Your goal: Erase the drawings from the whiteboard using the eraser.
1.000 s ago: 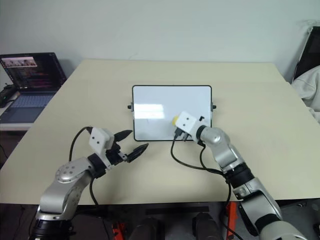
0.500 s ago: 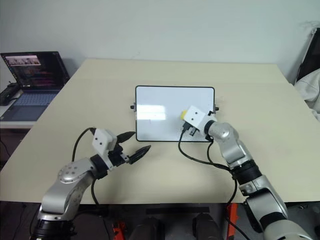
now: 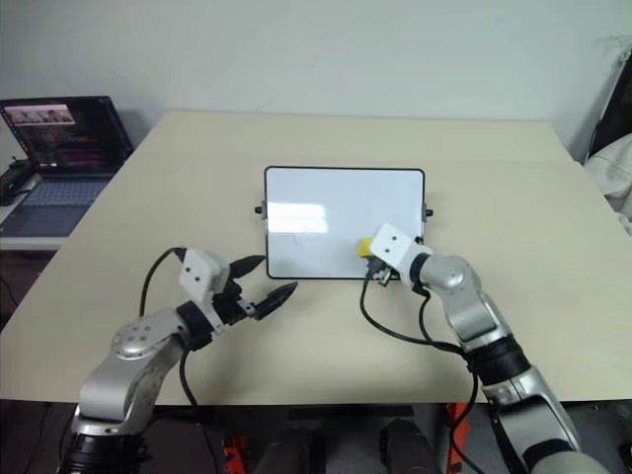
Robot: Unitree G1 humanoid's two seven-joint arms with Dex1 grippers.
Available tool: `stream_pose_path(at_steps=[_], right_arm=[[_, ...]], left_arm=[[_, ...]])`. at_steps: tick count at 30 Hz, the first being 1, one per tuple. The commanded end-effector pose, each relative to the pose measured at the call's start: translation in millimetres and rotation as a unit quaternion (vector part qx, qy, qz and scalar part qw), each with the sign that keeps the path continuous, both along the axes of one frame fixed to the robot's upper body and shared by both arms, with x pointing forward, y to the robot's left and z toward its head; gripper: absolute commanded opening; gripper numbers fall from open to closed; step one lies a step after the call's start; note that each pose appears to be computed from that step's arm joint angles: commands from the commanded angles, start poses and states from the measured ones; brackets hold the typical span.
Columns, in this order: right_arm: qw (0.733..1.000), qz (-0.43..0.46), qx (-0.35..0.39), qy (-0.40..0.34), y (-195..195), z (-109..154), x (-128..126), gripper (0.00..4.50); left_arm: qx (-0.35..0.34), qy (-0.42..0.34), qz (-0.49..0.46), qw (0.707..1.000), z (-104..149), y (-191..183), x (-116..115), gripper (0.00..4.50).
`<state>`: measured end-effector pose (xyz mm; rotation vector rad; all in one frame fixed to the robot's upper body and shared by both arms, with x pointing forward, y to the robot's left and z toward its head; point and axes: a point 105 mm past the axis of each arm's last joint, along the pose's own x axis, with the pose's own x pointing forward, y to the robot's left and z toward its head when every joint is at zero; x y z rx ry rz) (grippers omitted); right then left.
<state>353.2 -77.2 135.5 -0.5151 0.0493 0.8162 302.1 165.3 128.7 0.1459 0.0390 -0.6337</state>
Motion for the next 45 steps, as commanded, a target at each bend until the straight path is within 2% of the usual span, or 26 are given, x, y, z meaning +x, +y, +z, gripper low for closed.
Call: stream_pose_path(at_steps=[1,5,9,17,21,27,30,35,39,42,45], right_arm=[[0.995,0.027,0.09,-0.019,-1,42,-21,0.98],[0.989,0.05,0.139,0.016,-9,45,-53,0.98],[0.989,0.053,0.13,0.043,-9,28,-71,0.98],[0.99,0.068,0.113,0.049,5,15,-73,0.98],[0.993,0.074,0.093,0.018,21,19,-59,0.98],[0.995,0.072,0.032,-0.068,62,39,-11,0.98],[0.992,0.061,-0.025,-0.108,79,44,19,0.98],[0.989,0.045,-0.065,-0.128,97,43,52,0.98],[0.988,0.071,-0.101,-0.098,102,22,53,0.98],[0.979,0.125,-0.148,-0.07,103,-3,38,0.98],[0.969,0.159,-0.179,-0.057,102,-18,27,0.98]], left_arm=[[-0.006,-0.036,0.015,0.999,21,6,-1,4.5],[-0.016,-0.039,0.042,0.998,25,17,-3,4.5],[-0.007,-0.037,0.064,0.997,21,26,-5,4.5],[-0.006,-0.036,0.089,0.995,16,39,-10,4.5],[-0.002,-0.035,0.101,0.994,13,48,-11,4.5],[0.008,-0.032,0.101,0.994,8,50,-12,4.5],[0.012,-0.03,0.094,0.995,4,50,-11,4.5],[0.014,-0.031,0.085,0.996,1,51,-8,4.5],[0.014,-0.03,0.077,0.996,-4,47,-9,4.5],[0.013,-0.03,0.075,0.997,-5,45,-9,4.5],[0.013,-0.031,0.076,0.997,-5,45,-9,4.5]])
